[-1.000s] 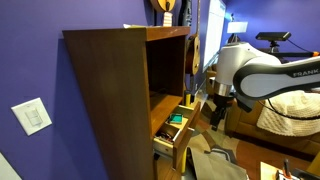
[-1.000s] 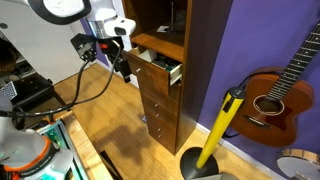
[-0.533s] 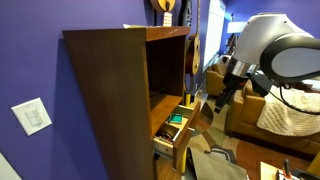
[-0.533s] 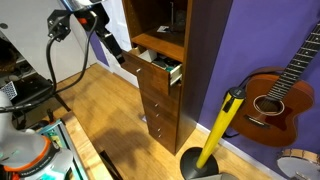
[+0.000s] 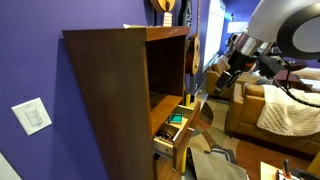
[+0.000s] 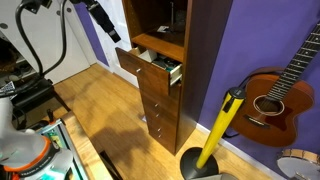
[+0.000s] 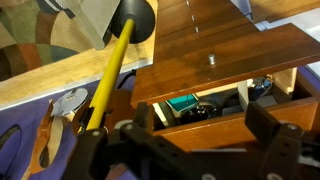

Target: Open the top drawer on the chest of drawers

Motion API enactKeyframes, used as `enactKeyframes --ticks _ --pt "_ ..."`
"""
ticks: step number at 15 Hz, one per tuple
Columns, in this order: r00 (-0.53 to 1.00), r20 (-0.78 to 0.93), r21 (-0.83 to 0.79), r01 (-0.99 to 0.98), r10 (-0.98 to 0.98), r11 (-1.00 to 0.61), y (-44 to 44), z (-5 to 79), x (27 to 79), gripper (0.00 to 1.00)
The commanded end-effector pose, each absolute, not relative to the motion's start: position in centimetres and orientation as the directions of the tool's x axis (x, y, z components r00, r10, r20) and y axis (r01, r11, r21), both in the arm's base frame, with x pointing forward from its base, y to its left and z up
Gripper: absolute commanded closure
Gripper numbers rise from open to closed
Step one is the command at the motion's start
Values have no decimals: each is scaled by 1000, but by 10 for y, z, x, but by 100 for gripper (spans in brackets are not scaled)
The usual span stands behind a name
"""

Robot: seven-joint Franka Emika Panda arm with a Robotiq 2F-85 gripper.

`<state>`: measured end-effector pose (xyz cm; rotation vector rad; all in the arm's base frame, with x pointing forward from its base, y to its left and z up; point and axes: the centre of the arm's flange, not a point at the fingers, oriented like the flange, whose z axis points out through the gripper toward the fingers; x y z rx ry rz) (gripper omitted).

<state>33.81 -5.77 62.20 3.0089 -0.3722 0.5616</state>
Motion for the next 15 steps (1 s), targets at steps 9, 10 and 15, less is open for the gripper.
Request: enactKeyframes --ticks 9,10,15 --pt "900 328 -30 -292 -285 -956 -57 646 333 0" --pt "901 326 -30 -294 -288 -955 -57 646 333 0" --pt "900 324 -31 -299 -293 -954 -58 647 334 0"
